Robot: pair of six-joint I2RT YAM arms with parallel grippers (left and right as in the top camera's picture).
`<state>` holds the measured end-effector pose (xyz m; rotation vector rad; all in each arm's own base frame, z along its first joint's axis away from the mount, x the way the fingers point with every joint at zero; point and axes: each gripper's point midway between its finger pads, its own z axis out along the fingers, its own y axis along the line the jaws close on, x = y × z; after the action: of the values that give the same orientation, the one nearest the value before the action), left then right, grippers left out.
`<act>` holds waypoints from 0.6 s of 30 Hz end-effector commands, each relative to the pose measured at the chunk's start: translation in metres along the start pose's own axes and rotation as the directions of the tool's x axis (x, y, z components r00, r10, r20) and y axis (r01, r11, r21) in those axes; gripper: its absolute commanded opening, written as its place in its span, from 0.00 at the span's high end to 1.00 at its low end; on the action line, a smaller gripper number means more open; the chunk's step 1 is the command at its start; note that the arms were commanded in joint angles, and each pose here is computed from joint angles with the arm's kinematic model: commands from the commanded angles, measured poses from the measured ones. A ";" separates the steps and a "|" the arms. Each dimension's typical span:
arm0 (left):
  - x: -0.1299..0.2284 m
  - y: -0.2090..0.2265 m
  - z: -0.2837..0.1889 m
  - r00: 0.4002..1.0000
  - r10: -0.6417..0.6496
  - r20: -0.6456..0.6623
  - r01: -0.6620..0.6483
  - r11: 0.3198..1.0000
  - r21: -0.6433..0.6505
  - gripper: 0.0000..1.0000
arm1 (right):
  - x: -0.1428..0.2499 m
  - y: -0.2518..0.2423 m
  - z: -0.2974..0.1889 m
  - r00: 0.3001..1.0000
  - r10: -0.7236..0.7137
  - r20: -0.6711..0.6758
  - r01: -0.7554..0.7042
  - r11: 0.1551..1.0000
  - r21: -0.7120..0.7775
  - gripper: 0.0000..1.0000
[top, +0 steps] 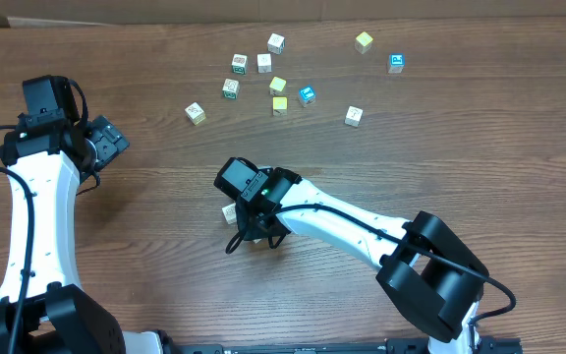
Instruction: Form a circle
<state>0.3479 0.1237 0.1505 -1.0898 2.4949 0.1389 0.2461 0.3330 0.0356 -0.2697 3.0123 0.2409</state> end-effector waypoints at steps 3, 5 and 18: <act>-0.005 -0.002 -0.006 1.000 -0.015 0.022 0.015 1.000 0.007 0.00 | -0.003 0.000 -0.008 1.000 -0.002 0.025 0.002 1.000 -0.006 0.52; -0.005 -0.002 -0.006 1.000 -0.015 0.022 0.015 1.000 0.007 0.00 | -0.002 0.000 -0.008 1.000 -0.001 0.023 0.001 1.000 -0.005 0.51; -0.005 -0.002 -0.006 1.000 -0.015 0.022 0.015 1.000 0.007 0.00 | -0.008 0.010 -0.018 0.999 -0.032 0.029 0.033 0.999 -0.039 0.49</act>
<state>0.3479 0.1237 0.1505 -1.0898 2.4949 0.1389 0.2441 0.3321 0.0353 -0.2733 3.0209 0.2379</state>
